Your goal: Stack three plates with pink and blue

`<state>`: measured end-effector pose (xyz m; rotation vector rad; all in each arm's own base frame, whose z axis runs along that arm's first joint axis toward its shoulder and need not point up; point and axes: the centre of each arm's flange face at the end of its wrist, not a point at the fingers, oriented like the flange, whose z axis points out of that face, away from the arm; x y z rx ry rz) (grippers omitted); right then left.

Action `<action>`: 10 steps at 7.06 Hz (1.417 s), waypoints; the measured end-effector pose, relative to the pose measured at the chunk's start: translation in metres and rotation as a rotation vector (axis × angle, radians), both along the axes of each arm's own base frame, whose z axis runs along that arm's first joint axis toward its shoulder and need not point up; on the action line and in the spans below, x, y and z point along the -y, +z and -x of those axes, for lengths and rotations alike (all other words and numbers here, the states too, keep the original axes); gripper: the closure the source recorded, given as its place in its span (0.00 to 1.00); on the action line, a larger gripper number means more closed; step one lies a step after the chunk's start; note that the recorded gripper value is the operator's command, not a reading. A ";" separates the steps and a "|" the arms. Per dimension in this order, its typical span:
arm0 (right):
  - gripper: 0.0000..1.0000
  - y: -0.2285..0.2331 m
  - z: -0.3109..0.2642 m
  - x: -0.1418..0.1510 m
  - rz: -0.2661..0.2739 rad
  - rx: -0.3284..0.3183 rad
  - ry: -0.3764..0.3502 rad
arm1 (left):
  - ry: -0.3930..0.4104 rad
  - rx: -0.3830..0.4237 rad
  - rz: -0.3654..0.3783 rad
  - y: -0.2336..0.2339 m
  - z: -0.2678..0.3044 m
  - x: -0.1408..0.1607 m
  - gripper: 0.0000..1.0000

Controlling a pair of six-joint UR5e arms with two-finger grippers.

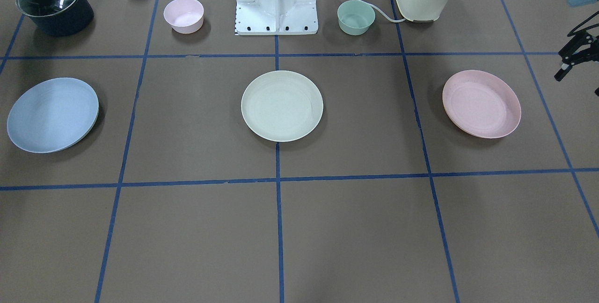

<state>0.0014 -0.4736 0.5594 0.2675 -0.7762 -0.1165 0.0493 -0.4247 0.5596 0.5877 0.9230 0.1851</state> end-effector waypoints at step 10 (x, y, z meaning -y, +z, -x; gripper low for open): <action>0.00 0.007 0.001 -0.010 -0.006 0.000 -0.004 | -0.084 -0.003 0.096 0.130 -0.132 -0.054 1.00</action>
